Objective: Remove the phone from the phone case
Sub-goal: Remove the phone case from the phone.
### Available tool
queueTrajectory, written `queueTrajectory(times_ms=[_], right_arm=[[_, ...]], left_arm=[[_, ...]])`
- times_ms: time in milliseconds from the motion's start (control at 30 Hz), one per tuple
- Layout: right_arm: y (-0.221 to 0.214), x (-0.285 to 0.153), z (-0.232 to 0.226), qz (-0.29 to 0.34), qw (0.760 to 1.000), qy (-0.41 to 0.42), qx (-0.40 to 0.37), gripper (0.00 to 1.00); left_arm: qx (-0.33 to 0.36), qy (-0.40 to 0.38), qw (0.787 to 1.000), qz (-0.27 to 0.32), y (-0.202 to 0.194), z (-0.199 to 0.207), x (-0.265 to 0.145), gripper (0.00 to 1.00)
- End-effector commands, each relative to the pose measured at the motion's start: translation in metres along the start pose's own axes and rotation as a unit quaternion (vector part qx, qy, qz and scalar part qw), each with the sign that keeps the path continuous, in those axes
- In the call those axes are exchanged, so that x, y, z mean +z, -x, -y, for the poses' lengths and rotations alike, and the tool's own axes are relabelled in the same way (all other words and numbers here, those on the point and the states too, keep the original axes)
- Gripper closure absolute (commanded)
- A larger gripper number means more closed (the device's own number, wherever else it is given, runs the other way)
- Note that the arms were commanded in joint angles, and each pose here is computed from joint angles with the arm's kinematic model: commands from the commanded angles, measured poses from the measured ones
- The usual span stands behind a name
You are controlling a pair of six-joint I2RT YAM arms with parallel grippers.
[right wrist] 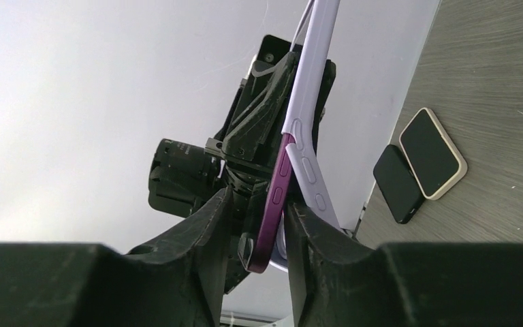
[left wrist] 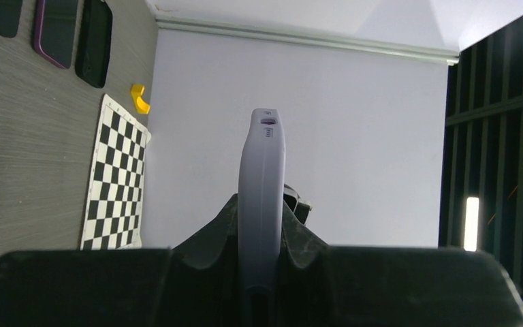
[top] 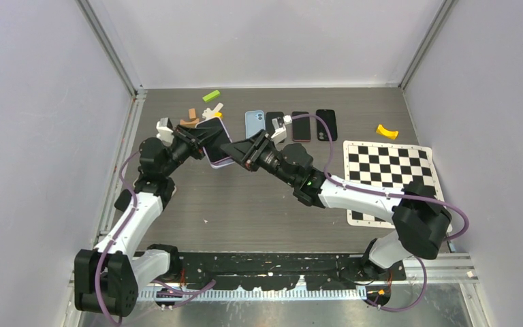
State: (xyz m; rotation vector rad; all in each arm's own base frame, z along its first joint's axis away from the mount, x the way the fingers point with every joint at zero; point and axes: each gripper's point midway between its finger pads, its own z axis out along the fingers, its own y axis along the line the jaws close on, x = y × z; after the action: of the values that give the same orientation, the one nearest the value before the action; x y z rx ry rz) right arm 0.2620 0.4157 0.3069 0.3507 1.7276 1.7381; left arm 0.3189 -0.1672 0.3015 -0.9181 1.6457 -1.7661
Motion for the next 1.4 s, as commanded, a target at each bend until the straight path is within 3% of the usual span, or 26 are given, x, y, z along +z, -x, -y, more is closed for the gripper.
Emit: queueTrajectory(times_ms=[0, 133, 233, 333, 467, 500, 567, 667, 967, 1233, 1367], right_arm=[[0.015, -0.001, 0.053, 0.013, 0.994, -0.079, -0.071, 0.62], [0.004, -0.009, 0.025, -0.025, 0.996, -0.032, -0.082, 0.75], [0.005, -0.015, 0.01, -0.024, 0.996, -0.009, -0.08, 0.96], [0.014, -0.024, -0.005, -0.005, 0.997, 0.006, -0.073, 0.99], [0.025, -0.035, -0.02, 0.019, 0.998, 0.026, -0.057, 0.99], [0.03, -0.039, -0.027, 0.031, 0.998, 0.032, -0.052, 0.99], [0.037, -0.045, -0.032, 0.047, 0.997, 0.035, -0.046, 0.99], [0.044, -0.053, -0.038, 0.064, 0.996, 0.039, -0.039, 0.99], [0.066, -0.066, -0.054, 0.101, 0.994, 0.049, 0.003, 0.99], [0.07, -0.062, -0.066, 0.094, 0.991, 0.077, 0.054, 0.99], [0.075, -0.058, -0.073, 0.09, 0.989, 0.095, 0.072, 0.99]], left_arm=[[0.13, -0.15, 0.965, -0.174, -0.086, 0.097, -0.045, 1.0], [0.183, -0.148, 0.952, -0.195, -0.093, 0.09, -0.048, 1.0], [0.215, -0.137, 0.946, -0.201, -0.094, 0.081, -0.05, 0.98], [0.247, -0.11, 0.944, -0.192, -0.092, 0.069, -0.05, 0.74], [0.294, -0.086, 0.936, -0.176, -0.089, 0.056, -0.055, 0.23], [0.309, -0.093, 0.929, -0.179, -0.091, 0.058, -0.057, 0.16], [0.333, -0.11, 0.917, -0.19, -0.098, 0.064, -0.064, 0.11], [0.354, -0.104, 0.908, -0.2, -0.103, 0.062, -0.071, 0.08], [0.368, -0.067, 0.906, -0.2, -0.099, 0.023, -0.079, 0.06], [0.368, -0.071, 0.905, -0.2, -0.095, 0.016, -0.073, 0.33], [0.373, -0.087, 0.902, -0.202, -0.093, 0.02, -0.066, 0.35]])
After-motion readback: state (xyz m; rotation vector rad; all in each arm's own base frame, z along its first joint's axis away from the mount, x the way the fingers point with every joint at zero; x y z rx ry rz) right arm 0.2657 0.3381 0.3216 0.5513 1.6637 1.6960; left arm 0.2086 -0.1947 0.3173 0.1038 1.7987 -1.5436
